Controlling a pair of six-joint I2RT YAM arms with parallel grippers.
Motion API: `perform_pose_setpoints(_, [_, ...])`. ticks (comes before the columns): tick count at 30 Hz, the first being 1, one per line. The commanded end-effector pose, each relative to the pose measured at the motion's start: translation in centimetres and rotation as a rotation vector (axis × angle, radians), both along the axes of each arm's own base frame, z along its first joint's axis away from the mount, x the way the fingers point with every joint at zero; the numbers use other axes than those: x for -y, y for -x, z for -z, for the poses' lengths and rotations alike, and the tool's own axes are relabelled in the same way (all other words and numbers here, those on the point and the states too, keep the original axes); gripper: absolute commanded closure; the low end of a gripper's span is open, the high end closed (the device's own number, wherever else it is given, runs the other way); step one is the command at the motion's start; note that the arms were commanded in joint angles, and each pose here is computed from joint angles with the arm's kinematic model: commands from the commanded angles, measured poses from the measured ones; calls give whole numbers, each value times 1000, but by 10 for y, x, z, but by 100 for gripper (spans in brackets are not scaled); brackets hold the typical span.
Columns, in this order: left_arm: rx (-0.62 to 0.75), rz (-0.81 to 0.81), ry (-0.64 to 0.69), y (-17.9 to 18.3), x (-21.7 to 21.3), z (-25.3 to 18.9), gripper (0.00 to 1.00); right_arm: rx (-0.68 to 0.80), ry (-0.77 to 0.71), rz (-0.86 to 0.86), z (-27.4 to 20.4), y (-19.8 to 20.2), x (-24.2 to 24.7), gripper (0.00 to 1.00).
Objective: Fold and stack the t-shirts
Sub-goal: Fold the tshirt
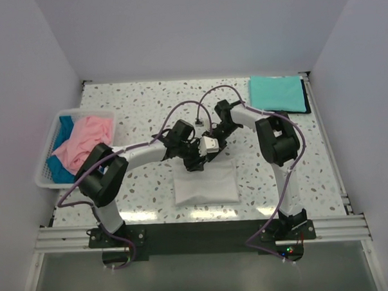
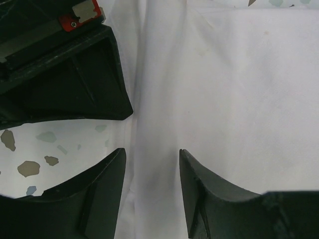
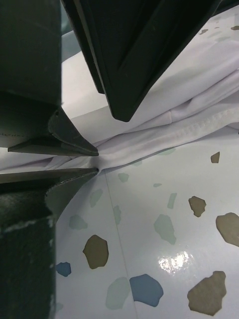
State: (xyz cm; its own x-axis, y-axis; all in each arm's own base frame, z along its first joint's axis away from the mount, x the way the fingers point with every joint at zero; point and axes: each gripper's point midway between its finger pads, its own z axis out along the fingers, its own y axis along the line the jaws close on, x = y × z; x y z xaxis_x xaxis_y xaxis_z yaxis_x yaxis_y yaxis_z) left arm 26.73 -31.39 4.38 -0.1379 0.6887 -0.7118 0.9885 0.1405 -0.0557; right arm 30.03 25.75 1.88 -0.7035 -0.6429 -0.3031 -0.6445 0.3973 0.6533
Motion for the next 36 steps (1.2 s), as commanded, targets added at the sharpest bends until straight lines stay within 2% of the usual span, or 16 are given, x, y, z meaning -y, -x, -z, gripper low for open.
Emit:
perform_pose_setpoints(1, [40,24,51,-16,11,-12,48,40,-38,-20,-7,-7,-8,80])
perform_pose_setpoints(4, [6,54,46,-10,11,-9,51,39,-32,-28,-4,-6,-8,80])
perform_pose_setpoints(7, [-18,65,41,-8,12,-4,59,39,-37,-38,-4,-5,-9,80])
perform_pose_setpoints(11, [-33,84,34,-5,13,-3,84,61,-43,-64,-5,-4,-13,80])
perform_pose_setpoints(16, [28,126,60,-5,17,-22,100,60,-45,-100,-2,2,-21,80])
perform_pose_setpoints(26, [189,199,32,-4,27,-41,100,16,-41,-154,15,11,-23,80])
perform_pose_setpoints(36, [363,209,-2,-30,25,-59,100,-33,-59,-181,17,19,-22,80])
